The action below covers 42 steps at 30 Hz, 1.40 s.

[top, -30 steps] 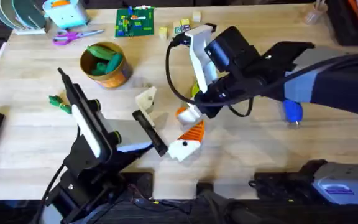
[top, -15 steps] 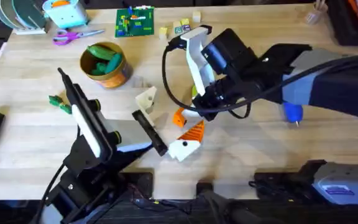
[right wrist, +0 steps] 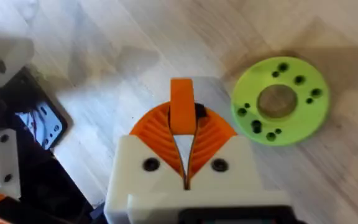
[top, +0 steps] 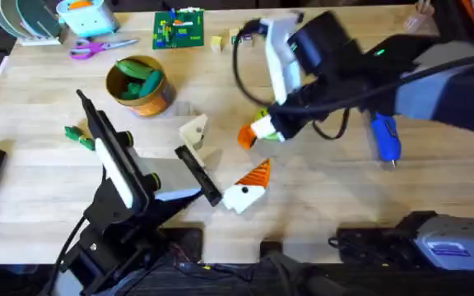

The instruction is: Pick up the gripper from the table and insert it into the empty holder that is missing its gripper. Then pick up a screw, insert it into the mounting hole, and use the screwdriver to tighten it. Finally, clean up the table by picking up the vegetable and placing it into the bucket.

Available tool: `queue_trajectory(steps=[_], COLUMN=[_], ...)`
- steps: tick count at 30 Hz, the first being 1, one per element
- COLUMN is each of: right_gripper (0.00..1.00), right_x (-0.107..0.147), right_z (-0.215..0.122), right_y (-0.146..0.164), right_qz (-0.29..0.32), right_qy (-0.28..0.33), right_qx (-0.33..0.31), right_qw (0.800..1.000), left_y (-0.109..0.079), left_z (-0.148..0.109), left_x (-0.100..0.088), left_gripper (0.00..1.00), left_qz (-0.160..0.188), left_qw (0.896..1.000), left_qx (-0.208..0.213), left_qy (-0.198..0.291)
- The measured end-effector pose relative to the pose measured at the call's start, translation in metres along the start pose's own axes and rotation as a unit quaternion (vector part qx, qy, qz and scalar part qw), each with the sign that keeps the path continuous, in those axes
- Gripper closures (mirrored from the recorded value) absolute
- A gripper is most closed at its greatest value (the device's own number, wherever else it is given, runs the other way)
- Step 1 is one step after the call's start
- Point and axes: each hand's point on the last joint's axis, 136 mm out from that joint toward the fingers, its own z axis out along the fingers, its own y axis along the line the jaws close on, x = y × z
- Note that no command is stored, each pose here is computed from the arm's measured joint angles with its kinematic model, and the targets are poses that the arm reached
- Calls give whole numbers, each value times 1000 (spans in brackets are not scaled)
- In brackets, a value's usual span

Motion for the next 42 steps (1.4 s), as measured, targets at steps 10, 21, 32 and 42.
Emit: queue_trajectory(steps=[10,21,32,42], right_gripper=[992,992,992,992], right_x=[-20,25,4,-7], right_z=[-131,-157,-104,-62], right_y=[-41,-70,-31,17], right_qz=[70,164,211,223], right_qy=[-136,-228,-217,-101], right_qx=[79,11,-300,-431], right_qw=[985,960,905,869], left_y=[0,0,0,0], left_z=[0,0,0,0], left_x=[0,0,0,0], left_gripper=[9,9,9,9], left_qz=[0,0,0,0], left_qw=[1000,1000,1000,1000], left_qx=[0,0,0,0], left_qy=[0,0,0,0])
